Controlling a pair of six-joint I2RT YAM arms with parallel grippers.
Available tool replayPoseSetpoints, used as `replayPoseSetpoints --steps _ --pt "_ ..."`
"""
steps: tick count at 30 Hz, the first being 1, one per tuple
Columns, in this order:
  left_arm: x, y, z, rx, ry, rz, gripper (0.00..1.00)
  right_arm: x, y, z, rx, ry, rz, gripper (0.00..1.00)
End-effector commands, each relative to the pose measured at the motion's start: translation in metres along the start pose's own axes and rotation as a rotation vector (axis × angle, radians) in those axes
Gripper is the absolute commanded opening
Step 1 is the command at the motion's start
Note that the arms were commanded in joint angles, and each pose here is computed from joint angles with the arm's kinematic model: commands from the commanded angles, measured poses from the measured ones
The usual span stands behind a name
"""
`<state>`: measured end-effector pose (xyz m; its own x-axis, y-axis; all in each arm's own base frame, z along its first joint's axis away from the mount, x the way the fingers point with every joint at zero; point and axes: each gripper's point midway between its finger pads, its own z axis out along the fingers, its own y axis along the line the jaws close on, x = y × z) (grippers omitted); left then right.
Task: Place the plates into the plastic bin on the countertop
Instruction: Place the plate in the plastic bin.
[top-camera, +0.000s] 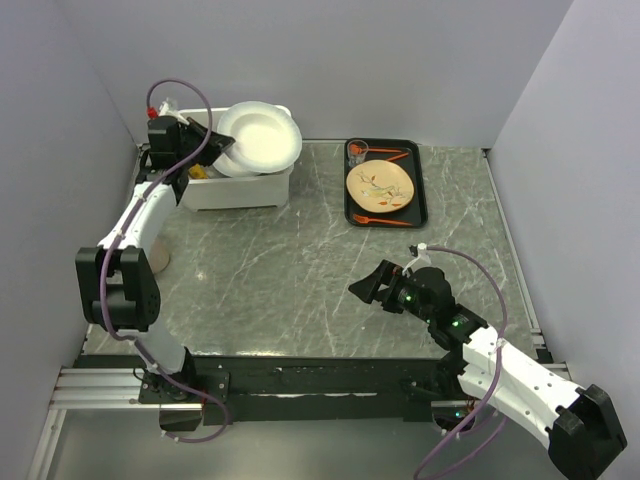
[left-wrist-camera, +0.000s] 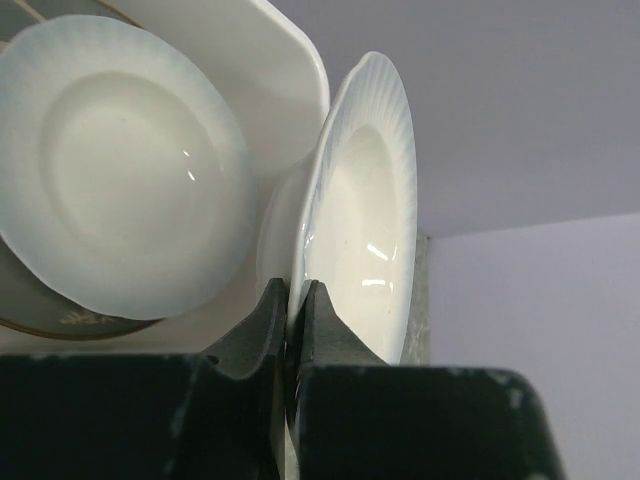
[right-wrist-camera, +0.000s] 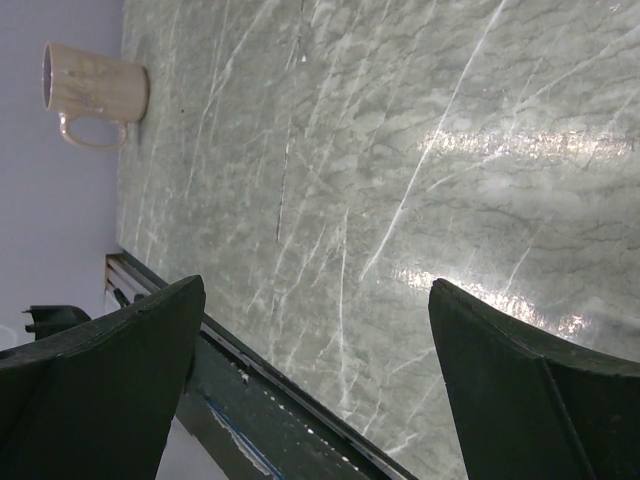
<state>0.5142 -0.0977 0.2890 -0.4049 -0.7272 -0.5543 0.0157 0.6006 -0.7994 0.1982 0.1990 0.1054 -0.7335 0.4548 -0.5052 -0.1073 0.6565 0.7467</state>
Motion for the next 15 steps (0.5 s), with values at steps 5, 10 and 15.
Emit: replayPoseSetpoints --steps 5,10,15 --pt "-0.069 -0.038 0.002 0.152 -0.174 -0.014 0.01 0.002 0.001 0.002 -0.021 0.003 -0.028 1.0" --pt "-0.073 -0.019 0.009 0.119 -0.179 -0.031 0.01 0.001 0.0 0.002 -0.015 0.002 -0.03 1.0" --pt "-0.068 0.005 0.02 0.08 -0.151 -0.052 0.06 0.004 -0.001 0.003 -0.013 0.014 -0.031 1.0"
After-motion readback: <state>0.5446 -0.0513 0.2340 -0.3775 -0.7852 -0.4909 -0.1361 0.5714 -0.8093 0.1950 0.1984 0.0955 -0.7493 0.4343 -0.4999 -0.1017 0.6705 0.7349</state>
